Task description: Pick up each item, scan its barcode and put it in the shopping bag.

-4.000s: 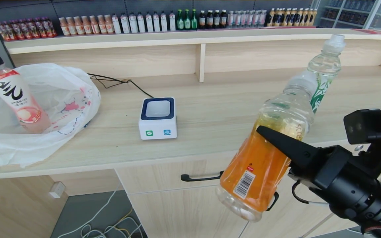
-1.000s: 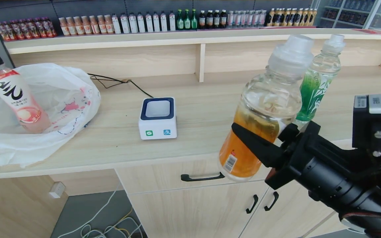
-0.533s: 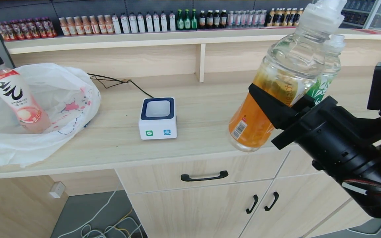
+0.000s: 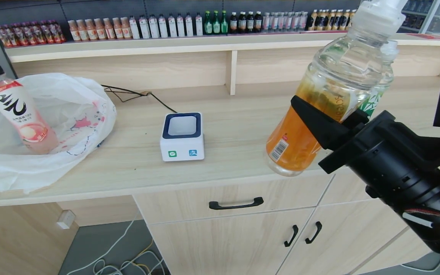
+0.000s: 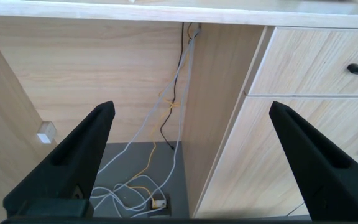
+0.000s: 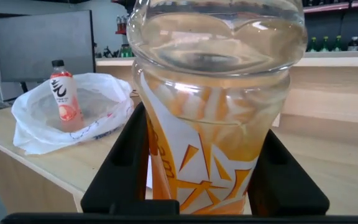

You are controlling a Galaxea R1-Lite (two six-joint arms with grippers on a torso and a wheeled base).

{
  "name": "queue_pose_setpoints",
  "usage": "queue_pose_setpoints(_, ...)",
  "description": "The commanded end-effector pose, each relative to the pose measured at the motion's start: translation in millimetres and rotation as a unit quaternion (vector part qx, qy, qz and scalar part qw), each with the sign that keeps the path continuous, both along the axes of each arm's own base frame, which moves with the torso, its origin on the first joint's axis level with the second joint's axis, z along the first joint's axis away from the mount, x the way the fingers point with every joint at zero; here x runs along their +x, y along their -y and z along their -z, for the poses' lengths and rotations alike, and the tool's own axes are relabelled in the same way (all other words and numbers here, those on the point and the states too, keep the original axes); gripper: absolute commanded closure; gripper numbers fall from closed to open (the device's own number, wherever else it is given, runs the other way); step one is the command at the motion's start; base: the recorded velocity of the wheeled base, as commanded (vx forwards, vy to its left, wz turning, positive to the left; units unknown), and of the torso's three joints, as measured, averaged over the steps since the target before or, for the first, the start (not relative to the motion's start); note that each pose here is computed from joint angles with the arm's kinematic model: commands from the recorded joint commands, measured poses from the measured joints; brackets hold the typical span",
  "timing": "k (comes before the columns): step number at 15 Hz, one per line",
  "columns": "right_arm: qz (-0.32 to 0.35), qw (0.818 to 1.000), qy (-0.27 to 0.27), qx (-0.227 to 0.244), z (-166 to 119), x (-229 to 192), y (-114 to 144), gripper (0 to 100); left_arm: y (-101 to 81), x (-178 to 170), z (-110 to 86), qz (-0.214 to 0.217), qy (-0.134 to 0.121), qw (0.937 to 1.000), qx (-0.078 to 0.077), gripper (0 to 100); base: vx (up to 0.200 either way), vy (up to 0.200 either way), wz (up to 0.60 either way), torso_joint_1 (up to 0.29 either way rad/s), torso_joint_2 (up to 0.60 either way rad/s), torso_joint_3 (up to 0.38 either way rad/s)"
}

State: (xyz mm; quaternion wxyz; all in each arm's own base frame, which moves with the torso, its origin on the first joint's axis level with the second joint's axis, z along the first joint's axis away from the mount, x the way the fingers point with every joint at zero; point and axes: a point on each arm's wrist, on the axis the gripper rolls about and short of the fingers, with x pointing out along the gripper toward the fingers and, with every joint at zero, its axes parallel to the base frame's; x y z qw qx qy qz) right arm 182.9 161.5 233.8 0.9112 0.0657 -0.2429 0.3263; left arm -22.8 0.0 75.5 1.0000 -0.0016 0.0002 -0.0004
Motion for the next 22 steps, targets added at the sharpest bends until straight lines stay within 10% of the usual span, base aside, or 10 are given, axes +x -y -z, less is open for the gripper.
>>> queue_pose_setpoints(1,-0.004,1.0,0.0,-0.001,0.3,-2.5,-0.8,100,0.0,0.0,0.0,0.0,0.0,1.0,0.0,0,0.0,0.2,0.0,0.002,0.0,-0.002)
queue_pose_setpoints(22,0.009,1.0,0.021,-0.008,-4.8,-5.4,4.3,100,0.0,0.0,0.0,0.0,0.0,1.0,0.0,0,0.0,0.152,0.0,0.001,0.0,0.002)
